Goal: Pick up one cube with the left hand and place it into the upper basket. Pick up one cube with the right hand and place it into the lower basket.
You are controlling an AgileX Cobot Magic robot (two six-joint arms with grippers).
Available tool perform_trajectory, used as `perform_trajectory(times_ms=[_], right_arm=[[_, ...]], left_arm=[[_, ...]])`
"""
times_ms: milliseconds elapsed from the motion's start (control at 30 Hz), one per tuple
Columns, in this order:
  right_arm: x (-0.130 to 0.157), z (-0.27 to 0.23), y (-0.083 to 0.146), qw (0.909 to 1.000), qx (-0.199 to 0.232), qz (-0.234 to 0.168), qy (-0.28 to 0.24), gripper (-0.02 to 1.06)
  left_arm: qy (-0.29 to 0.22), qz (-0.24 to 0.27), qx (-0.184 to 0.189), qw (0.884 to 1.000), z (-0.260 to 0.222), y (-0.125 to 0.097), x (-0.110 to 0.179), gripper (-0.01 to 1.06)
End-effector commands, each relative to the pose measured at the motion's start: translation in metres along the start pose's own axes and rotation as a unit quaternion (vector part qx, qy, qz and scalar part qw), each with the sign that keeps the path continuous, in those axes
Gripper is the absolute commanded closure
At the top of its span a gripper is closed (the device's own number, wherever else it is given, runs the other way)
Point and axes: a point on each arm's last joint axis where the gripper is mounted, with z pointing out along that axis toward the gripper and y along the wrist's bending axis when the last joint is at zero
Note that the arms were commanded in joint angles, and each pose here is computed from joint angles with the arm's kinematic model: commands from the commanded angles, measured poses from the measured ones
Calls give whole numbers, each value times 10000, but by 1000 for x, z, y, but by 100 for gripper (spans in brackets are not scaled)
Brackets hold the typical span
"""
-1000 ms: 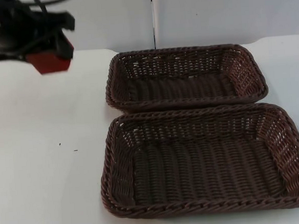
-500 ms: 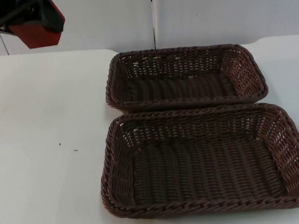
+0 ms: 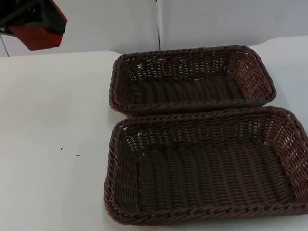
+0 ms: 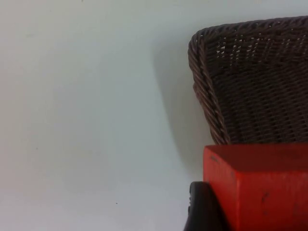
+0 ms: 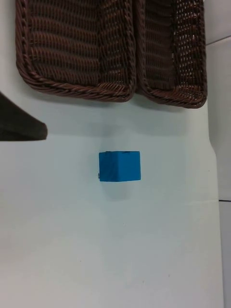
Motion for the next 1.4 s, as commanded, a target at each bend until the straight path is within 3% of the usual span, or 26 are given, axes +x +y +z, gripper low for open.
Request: perform_trajectory(times_ms=[0,833,1167,1367], right_arm=[[-1,1,0,10000,26,-13,0,-1],[-1,1,0,10000,26,-13,0,-1],[-1,1,0,10000,26,-13,0,-1],[-1,1,0,10000,26,-13,0,-1]], left_arm=[[-69,50,13,10000,-4,-3,-2,105],[-348,-7,92,9994,-1,-6,-9,105],[5,514,614,9968,34,-46,-36,105],[95,828,908,9924,68,-83,-51,105]])
